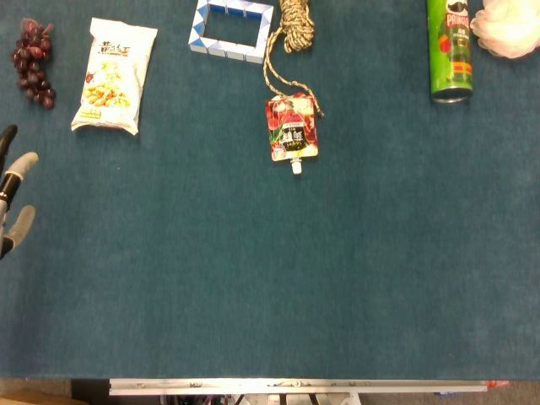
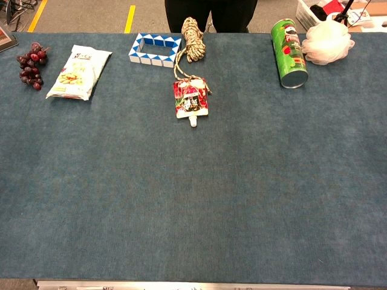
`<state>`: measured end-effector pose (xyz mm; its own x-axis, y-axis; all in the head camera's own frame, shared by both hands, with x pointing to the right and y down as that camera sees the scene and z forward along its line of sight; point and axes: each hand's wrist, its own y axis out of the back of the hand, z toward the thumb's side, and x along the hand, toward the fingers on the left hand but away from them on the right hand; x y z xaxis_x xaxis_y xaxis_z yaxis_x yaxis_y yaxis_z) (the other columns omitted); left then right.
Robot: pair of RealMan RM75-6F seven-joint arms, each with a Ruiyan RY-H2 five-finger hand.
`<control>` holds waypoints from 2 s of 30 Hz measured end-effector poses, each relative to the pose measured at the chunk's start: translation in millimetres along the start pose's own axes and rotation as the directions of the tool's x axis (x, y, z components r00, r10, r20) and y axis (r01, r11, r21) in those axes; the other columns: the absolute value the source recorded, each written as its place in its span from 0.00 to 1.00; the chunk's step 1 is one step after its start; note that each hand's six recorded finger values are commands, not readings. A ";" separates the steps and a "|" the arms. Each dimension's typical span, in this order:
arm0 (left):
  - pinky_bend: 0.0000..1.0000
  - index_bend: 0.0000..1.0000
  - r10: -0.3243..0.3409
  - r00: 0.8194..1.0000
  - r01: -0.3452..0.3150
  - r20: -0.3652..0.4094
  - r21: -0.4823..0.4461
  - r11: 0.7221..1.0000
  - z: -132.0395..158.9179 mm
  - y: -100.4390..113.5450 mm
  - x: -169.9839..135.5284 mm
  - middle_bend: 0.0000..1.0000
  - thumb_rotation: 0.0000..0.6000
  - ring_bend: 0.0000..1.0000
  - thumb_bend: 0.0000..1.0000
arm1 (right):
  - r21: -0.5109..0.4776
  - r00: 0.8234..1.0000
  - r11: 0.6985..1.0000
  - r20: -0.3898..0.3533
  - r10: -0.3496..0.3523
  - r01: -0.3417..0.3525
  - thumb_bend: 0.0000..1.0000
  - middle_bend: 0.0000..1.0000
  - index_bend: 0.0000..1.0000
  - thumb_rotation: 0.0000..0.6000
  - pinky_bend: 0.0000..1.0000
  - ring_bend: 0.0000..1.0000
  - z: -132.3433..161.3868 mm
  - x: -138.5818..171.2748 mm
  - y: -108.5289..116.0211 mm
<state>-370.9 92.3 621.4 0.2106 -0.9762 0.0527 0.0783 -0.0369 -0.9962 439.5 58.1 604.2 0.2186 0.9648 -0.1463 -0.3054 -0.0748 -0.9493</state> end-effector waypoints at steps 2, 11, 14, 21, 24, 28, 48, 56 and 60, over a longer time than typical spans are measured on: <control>0.31 0.21 0.004 1.000 -0.004 -0.003 0.000 1.000 -2.0 1.7 -1.1 0.08 1.00 0.15 0.26 | -0.002 1.000 1.000 -0.005 0.002 -0.002 0.03 0.33 0.45 1.00 0.39 0.28 1.3 -0.2 -0.6; 0.31 0.20 0.009 1.000 -0.009 -0.014 0.007 1.000 -4.6 5.3 -5.7 0.08 1.00 0.15 0.26 | -0.023 1.000 1.000 -0.030 0.007 -0.008 0.03 0.33 0.45 1.00 0.39 0.28 7.2 -3.4 -3.9; 0.31 0.19 0.012 1.000 -0.012 -0.014 0.002 1.000 -3.9 6.0 -5.9 0.08 1.00 0.15 0.26 | -0.029 0.999 0.999 -0.038 0.012 -0.013 0.03 0.33 0.45 1.00 0.39 0.28 8.3 -4.2 -5.7; 0.31 0.18 -0.005 1.000 0.005 -0.014 0.000 1.000 -3.4 1.4 -5.9 0.08 1.00 0.15 0.26 | -0.036 0.999 0.999 -0.041 0.021 -0.022 0.03 0.33 0.45 1.00 0.39 0.28 8.2 -4.6 -6.8; 0.31 0.18 -0.005 1.000 0.005 -0.012 -0.003 1.000 -2.7 1.2 -6.0 0.08 1.00 0.15 0.26 | -0.037 0.999 0.999 -0.042 0.025 -0.027 0.03 0.33 0.45 1.00 0.39 0.28 8.2 -4.4 -7.1; 0.31 0.18 -0.006 1.000 0.006 -0.009 -0.006 1.000 -2.0 1.1 -6.2 0.08 1.00 0.15 0.26 | -0.038 0.999 0.999 -0.045 0.027 -0.029 0.04 0.33 0.45 1.00 0.39 0.28 9.1 -4.2 -7.4; 0.47 0.19 0.036 0.998 -0.030 0.053 -0.099 0.995 8.4 5.5 -7.0 0.08 1.00 0.30 0.26 | -0.125 0.986 0.989 -0.139 -0.096 0.079 0.16 0.28 0.45 1.00 0.58 0.37 24.2 -4.6 -4.7; 0.88 0.18 0.074 0.996 -0.070 0.057 -0.070 0.995 10.1 6.4 -6.4 0.04 1.00 0.77 0.66 | -0.098 0.985 0.992 -0.143 -0.093 0.079 0.83 0.26 0.45 1.00 0.90 0.81 25.9 -3.9 -8.6; 0.92 0.16 0.078 0.996 -0.075 0.054 -0.057 0.996 10.1 5.7 -6.4 0.00 1.00 0.83 0.82 | -0.071 0.984 0.992 -0.140 -0.112 0.103 1.00 0.23 0.43 1.00 0.95 0.89 25.7 -3.8 -7.3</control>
<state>-361.9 100.6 616.1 0.2682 -0.9631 -0.0214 0.0070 0.0241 -0.9997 417.1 61.5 618.8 0.3790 0.9222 -0.0769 -0.2151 0.0069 -0.9766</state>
